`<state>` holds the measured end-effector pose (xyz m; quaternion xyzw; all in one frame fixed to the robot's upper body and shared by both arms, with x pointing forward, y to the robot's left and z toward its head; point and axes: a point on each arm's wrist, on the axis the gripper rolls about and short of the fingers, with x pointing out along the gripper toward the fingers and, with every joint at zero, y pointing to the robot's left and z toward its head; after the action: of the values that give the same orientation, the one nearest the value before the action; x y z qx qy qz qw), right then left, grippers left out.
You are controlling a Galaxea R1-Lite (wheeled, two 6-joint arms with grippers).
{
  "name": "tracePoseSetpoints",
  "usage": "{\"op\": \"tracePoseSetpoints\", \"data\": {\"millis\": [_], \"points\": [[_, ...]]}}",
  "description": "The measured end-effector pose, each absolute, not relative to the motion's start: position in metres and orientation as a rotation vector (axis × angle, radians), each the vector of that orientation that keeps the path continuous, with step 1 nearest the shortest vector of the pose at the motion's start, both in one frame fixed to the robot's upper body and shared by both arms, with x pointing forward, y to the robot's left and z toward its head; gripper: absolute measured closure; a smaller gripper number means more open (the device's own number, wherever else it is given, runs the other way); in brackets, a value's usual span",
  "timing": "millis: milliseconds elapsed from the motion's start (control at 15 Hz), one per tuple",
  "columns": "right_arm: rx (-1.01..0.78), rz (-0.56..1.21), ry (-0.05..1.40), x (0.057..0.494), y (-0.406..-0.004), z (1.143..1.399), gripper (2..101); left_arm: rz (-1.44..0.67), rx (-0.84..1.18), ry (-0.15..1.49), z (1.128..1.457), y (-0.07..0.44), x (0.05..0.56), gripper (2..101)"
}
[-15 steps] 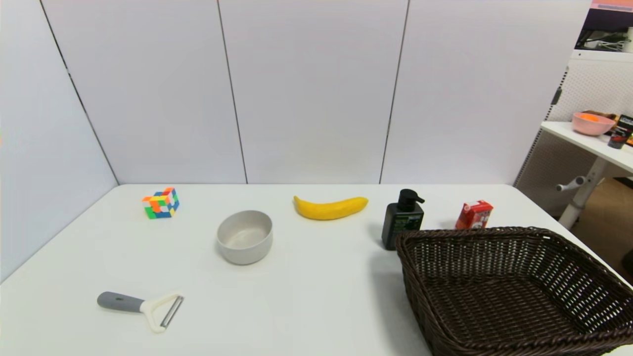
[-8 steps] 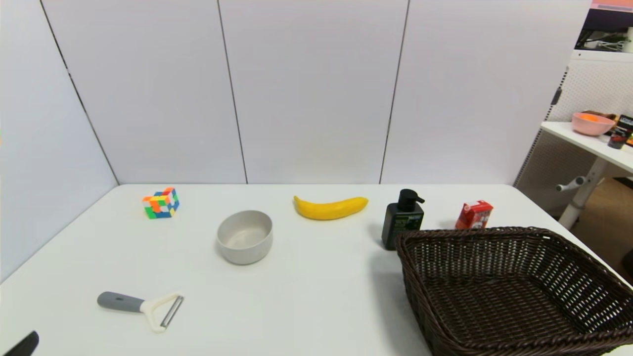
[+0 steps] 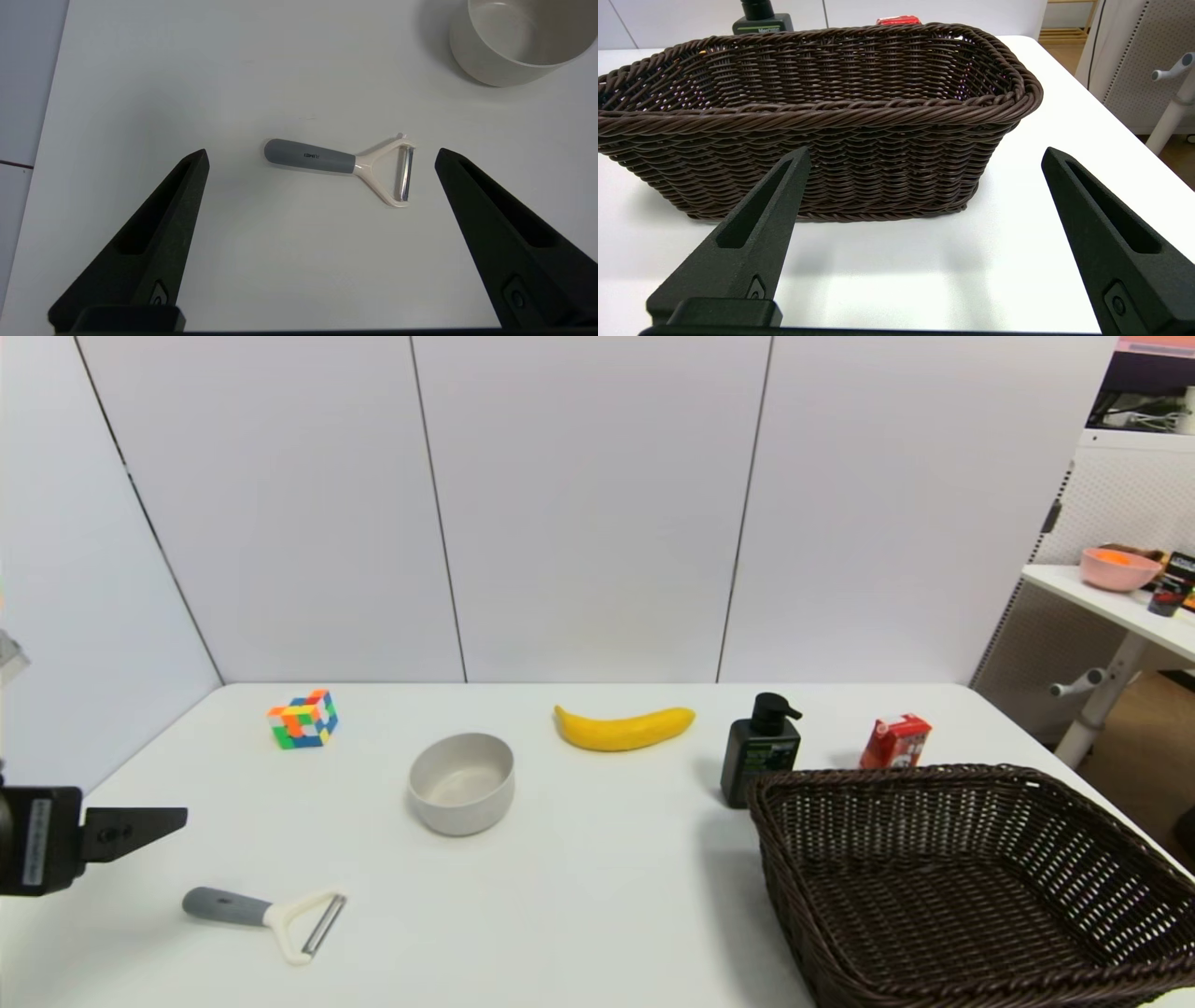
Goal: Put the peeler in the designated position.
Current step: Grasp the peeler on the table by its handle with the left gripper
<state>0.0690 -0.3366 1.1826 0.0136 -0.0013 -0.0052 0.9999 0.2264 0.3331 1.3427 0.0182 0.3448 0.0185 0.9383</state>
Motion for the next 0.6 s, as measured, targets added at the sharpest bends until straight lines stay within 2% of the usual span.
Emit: {"op": "tracePoseSetpoints", "data": {"millis": [267,600], "points": [[0.027,-0.011,-0.003,0.069,-0.337,1.183,4.3,0.165,-0.056,0.846,1.324,0.334,0.265,5.3],[0.027,-0.011,-0.003,0.069,-0.337,1.183,4.3,0.364,-0.289,0.947,1.296,0.335,0.296,5.3]]}}
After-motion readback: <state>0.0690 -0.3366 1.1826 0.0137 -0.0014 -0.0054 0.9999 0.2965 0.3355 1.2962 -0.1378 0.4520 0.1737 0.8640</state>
